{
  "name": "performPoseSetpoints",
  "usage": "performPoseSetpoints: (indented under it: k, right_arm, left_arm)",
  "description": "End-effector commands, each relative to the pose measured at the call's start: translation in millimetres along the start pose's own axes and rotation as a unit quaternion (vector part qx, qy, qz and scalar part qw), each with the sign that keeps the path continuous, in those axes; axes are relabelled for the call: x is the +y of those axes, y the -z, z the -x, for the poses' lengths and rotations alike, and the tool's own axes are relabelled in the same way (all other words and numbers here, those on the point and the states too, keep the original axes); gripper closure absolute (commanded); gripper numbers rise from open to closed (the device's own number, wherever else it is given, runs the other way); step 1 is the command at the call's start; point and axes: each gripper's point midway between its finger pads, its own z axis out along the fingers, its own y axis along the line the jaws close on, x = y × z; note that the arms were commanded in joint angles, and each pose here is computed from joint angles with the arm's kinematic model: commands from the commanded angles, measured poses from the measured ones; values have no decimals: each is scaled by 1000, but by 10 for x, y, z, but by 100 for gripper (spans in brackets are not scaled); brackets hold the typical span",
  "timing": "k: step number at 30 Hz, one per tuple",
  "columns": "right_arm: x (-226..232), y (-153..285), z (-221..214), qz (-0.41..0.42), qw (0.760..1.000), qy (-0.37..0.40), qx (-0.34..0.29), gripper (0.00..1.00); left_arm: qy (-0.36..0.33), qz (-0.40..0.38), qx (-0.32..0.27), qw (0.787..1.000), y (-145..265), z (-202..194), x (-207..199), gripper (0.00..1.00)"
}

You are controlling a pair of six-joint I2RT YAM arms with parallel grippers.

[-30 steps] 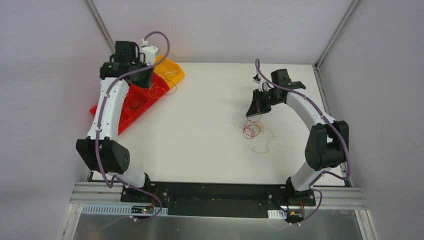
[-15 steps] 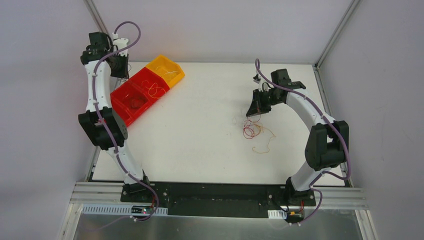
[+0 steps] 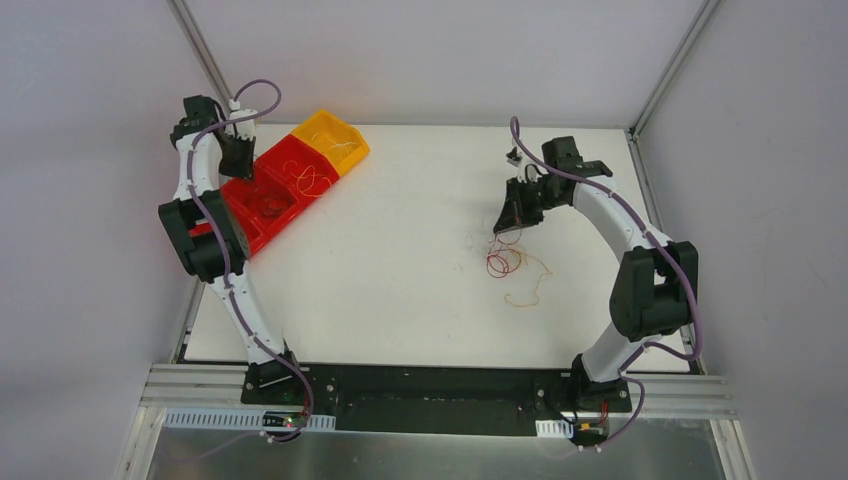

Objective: Untangle the cables

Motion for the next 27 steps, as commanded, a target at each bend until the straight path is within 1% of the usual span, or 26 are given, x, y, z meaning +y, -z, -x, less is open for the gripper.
performPoseSetpoints:
  k: [1,2,3,4,5,6,8,11,13,16,18,20,23,27]
  right_arm:
    - [46,36,68,1,1000,13,2,100]
    - [52,32,81,1,1000,15,2,100]
    - [78,22,93,3,1000,21,2,100]
    - [109,17,109,6,1000,27,1,100]
    - [177,18,137,14,999,34,-2,100]
    - [234,15,168,19,999,42,-5,100]
    - [420,11,265,35,997,62,-17,100]
    - [838,25,479,70,992,97,-45,100]
    - [1193,59,613,101,986,119,-63,100]
    - [1695,154,734,147,974,149,-89,100]
    - [1979,254,786,178,966,153,-105,100]
    - [2216,376,825,204,959,152,-121,100]
    - [2377,444,853,222,953,153,-139,100]
    - [2296,264,804,223,960,124,-119,100]
  left_arm:
    - [-46,-13,19,999,-325,-141,18,100]
    - [-48,-8,26,998,-353,-157,15,93]
    - [-48,-6,26,999,-337,-151,6,83]
    - [-45,-7,20,999,-285,-125,-16,70]
    - [-42,-9,9,999,-195,-71,-48,53]
    - [-40,-10,-6,999,-72,9,-85,41]
    - [-27,-15,-46,998,233,208,-189,22]
    - [-13,-26,-107,994,758,484,-380,3]
    - [-7,-33,-145,989,1128,616,-523,1]
    - [-4,-78,-182,980,1456,666,-818,1]
    - [1,-134,-208,969,1656,695,-1096,1]
    - [5,-208,-222,953,1812,654,-1448,1]
    - [-24,-314,-222,923,1970,424,-2085,1]
    - [-84,-414,-204,883,2057,6,-2950,1]
